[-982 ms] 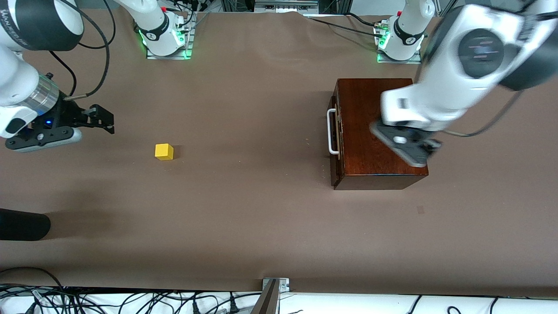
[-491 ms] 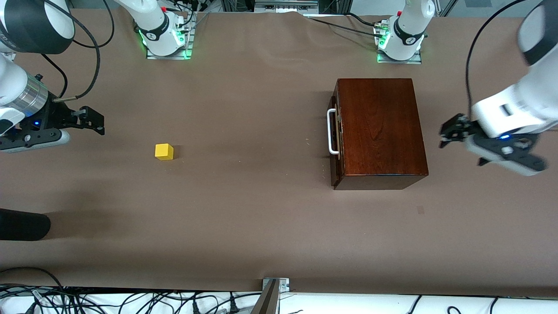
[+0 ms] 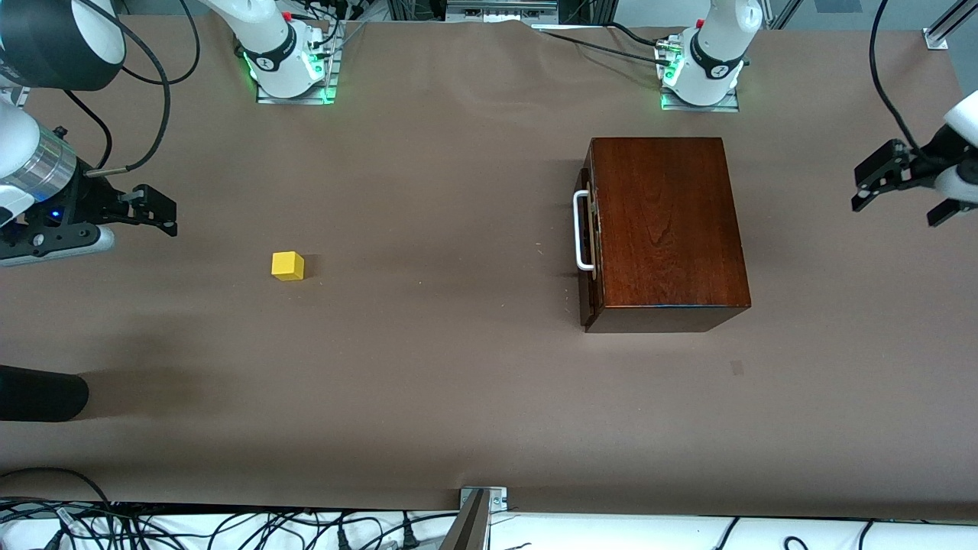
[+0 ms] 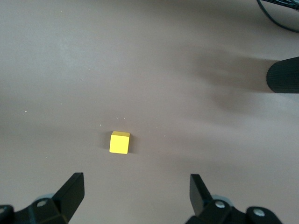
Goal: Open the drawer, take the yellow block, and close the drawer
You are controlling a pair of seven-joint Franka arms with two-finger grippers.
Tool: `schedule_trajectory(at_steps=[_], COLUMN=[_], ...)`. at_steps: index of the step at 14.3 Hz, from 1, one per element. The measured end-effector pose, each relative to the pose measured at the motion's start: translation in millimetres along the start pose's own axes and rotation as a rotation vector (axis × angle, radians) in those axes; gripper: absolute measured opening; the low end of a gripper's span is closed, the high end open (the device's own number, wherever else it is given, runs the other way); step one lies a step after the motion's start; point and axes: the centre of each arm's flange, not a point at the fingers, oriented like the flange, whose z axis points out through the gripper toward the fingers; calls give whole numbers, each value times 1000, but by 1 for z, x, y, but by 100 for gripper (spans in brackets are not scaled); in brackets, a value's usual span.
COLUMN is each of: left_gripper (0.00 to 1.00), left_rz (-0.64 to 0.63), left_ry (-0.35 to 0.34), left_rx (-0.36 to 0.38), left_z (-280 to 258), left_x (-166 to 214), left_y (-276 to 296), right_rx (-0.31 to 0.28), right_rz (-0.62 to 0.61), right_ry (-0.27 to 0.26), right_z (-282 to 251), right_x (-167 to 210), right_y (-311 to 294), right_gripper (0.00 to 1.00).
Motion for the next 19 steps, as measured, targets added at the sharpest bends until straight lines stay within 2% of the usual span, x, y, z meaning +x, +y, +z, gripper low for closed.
schedule_trajectory(at_steps=[4, 9, 19], left_gripper=[100, 100, 100], left_rz=[-48, -23, -48], left_ry=[-56, -60, -80], left_rx=[-9, -12, -18], left_z=[3, 4, 14], left_x=[-12, -9, -11], left_y=[6, 24, 10], right_rx=[0, -1, -4], right_rz=[0, 0, 0], right_ry=[-2, 6, 20], right_z=[1, -3, -9], right_x=[1, 1, 3], right_y=[0, 0, 0], right_gripper=[100, 100, 100])
